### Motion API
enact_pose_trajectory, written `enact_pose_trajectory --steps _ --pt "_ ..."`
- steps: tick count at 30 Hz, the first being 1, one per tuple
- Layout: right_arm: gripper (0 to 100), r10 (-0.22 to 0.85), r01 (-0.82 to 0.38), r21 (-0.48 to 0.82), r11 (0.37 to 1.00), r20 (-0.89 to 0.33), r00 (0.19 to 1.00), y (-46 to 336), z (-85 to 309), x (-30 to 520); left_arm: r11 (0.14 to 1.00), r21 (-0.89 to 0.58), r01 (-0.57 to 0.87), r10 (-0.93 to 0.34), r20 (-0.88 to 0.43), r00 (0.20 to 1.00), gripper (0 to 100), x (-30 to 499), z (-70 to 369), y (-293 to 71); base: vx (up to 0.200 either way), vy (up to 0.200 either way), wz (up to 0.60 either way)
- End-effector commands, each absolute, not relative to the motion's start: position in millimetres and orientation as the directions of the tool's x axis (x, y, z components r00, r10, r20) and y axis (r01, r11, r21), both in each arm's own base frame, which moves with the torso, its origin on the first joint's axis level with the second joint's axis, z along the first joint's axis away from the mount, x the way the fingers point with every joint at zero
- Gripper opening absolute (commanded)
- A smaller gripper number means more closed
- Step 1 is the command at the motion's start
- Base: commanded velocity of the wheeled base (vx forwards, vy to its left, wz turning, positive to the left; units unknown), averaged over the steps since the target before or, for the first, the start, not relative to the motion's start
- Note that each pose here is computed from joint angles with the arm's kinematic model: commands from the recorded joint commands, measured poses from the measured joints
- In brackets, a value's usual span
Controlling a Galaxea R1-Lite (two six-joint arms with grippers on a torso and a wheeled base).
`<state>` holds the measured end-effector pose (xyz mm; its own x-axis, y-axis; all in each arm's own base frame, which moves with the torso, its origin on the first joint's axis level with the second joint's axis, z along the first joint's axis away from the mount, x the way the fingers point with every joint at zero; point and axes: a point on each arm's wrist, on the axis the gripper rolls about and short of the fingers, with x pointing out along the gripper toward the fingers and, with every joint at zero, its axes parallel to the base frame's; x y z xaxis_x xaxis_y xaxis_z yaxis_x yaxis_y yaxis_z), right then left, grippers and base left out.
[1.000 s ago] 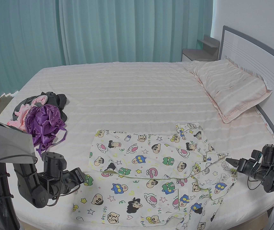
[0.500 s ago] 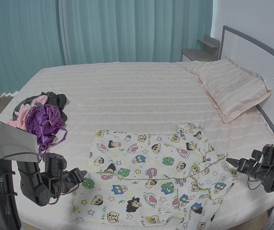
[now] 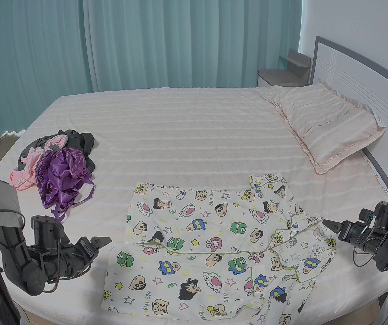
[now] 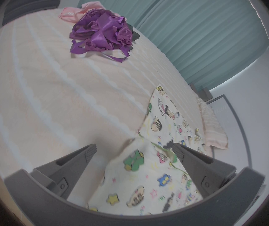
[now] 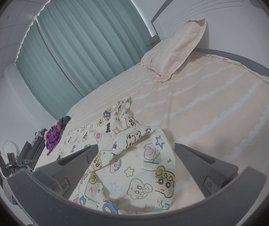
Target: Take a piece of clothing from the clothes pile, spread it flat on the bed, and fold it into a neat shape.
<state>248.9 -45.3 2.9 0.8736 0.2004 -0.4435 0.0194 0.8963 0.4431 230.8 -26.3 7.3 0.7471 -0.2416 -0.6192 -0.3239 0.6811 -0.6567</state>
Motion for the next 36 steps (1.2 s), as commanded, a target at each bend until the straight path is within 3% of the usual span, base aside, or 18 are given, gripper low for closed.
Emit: enact_pose_trajectory --steps 1,7,19,28,36 --pt "100 0.215 -0.023 0.43 0.902 -0.403 0.89 -37.9 12.8 251.6 0.625 -0.712 -0.319 -0.286 -0.589 0.756 100 199.2 28.9 -25.8 0.0 0.0 0.0" --pt "100 0.241 -0.036 0.429 0.903 -0.436 0.867 -23.7 17.3 233.9 0.576 -0.733 -0.363 -0.286 -0.596 0.75 100 193.0 29.9 -25.4 -0.2 0.0 0.0" --pt "100 0.252 0.061 0.516 0.854 -0.514 0.82 -19.3 11.8 213.6 0.577 -0.71 -0.404 -0.308 -0.647 0.697 100 187.9 24.5 -26.6 -0.2 0.0 0.0" --pt "100 0.336 0.05 0.523 0.851 -0.616 0.713 2.3 2.5 205.1 0.588 -0.697 -0.411 -0.341 -0.674 0.656 100 181.2 25.0 -31.0 -0.2 0.0 0.0" --pt "100 0.441 -0.023 0.537 0.843 -0.666 0.602 38.7 -8.1 199.4 0.596 -0.689 -0.413 -0.354 -0.687 0.635 100 177.0 26.0 -34.2 0.0 0.0 0.0"
